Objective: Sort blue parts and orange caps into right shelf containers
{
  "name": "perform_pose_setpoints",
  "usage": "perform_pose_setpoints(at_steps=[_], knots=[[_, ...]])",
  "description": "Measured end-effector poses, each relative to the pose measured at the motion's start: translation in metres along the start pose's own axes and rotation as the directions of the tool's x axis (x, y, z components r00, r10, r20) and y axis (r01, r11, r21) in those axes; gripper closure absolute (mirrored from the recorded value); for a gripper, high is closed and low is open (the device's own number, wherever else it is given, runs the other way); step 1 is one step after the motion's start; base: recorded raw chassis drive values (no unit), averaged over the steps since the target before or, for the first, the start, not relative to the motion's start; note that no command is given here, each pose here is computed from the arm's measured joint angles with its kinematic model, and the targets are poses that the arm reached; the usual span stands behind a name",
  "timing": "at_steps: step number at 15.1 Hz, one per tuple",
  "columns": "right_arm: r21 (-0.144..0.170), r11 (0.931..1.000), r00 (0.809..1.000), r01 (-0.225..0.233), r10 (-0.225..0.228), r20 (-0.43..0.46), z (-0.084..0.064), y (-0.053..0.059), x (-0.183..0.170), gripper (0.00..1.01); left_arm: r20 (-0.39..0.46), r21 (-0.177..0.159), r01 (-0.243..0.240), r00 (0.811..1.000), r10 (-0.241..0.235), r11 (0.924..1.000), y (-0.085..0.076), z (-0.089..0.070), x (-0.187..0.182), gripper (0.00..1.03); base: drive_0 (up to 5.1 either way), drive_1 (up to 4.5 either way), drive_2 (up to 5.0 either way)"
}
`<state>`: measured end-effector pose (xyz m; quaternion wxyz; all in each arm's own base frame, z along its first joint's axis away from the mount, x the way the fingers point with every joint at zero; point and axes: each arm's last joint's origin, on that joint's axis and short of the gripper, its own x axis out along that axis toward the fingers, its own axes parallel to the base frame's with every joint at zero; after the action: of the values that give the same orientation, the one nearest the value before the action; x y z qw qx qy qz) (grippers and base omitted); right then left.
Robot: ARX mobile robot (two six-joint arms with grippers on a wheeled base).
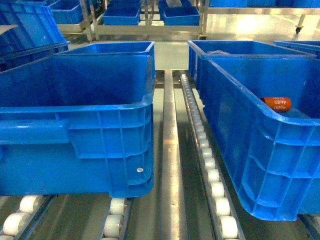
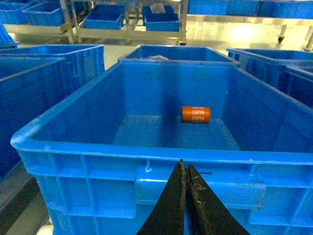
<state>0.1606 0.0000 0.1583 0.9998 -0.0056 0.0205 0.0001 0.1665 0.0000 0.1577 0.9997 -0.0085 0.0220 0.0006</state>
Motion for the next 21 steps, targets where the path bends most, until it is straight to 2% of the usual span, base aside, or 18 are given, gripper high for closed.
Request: perform_pose_setpoints(at_steps=[2, 7, 15, 21], knots=[[0.000, 1.0000, 0.999, 0.000, 0.000, 0.037, 0.006, 0.000, -0.009, 0.99, 0.038, 0.000, 0.001, 0.999, -0.001, 1.0000, 0.000, 0.006, -0.010, 1.01, 0.0, 0.00, 0.0], [0.000, 1.0000, 0.999, 0.000, 0.000, 0.033, 0.006, 0.000, -0.021, 0.99, 0.023, 0.000, 0.001, 1.000, -0.001, 1.0000, 0.000, 0.003, -0.024, 1.01, 0.0, 0.00, 0.0], [0.000, 1.0000, 0.999, 0.001, -0.001, 0.052, 0.011, 0.000, -0.040, 0.99, 0.054, 0.000, 0.001, 0.999, -0.001, 1.0000, 0.000, 0.010, -0.044, 1.01, 0.0, 0.00, 0.0], [0.000, 1.0000, 0.999, 0.001, -0.001, 0.053, 0.010, 0.000, -0.053, 0.99, 0.055, 0.000, 0.001, 0.998, -0.001, 1.0000, 0.000, 0.010, -0.058, 1.01, 0.0, 0.00, 0.0]])
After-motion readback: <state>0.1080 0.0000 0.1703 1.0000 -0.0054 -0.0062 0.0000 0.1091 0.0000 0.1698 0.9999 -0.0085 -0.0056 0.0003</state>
